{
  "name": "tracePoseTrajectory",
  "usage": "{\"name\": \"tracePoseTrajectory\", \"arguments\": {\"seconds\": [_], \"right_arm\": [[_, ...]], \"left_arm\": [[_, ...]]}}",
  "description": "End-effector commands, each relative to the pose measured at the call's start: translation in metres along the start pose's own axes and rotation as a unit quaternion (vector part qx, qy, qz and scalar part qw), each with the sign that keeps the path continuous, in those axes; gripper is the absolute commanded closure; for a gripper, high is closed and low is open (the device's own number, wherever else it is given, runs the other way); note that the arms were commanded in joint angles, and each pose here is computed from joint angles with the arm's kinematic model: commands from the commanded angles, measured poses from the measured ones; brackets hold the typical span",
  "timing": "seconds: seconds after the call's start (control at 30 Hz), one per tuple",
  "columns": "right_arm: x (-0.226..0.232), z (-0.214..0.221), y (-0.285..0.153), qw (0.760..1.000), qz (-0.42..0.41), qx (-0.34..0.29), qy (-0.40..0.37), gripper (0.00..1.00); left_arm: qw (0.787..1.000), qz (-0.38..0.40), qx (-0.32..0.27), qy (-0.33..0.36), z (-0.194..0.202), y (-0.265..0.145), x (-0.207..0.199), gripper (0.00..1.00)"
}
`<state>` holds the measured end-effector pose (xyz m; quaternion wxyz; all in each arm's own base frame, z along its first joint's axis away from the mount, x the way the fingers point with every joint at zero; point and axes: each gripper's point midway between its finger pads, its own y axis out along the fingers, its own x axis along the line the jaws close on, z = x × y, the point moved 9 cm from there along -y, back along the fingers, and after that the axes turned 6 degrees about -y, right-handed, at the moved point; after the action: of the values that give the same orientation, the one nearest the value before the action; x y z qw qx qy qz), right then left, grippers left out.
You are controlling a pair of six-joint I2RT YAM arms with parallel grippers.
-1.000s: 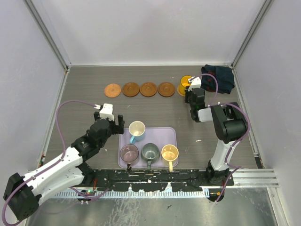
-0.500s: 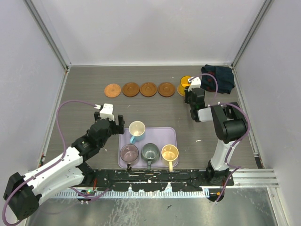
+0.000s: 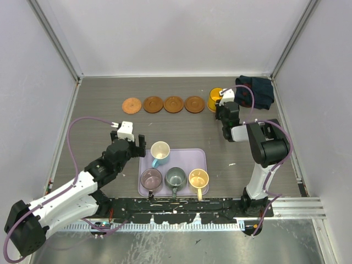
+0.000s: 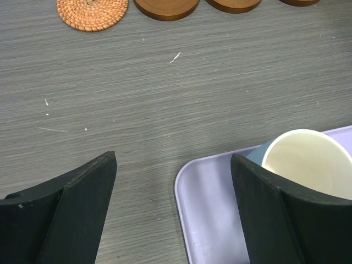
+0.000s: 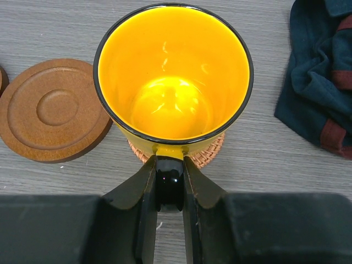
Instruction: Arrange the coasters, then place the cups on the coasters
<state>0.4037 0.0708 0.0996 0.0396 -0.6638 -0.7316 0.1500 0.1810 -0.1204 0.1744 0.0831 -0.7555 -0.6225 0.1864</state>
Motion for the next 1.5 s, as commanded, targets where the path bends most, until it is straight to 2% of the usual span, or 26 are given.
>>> {"name": "tracePoseTrajectory", "arguments": {"seconds": [0.0, 1.47], "right_arm": [[-0.0053, -0.0532, 0.0091, 0.994, 0.019, -0.107, 0.016, 0.99], [-0.006, -0.0531, 0.0151, 0.996, 0.026, -0.085, 0.019, 0.99]], "left_arm": [[0.999, 0.006, -0.033, -0.022, -0.0108, 0.0015, -0.0033, 0.14], [0.999, 0.006, -0.036, -0.021, -0.0119, -0.0008, -0.0024, 0.14]]}}
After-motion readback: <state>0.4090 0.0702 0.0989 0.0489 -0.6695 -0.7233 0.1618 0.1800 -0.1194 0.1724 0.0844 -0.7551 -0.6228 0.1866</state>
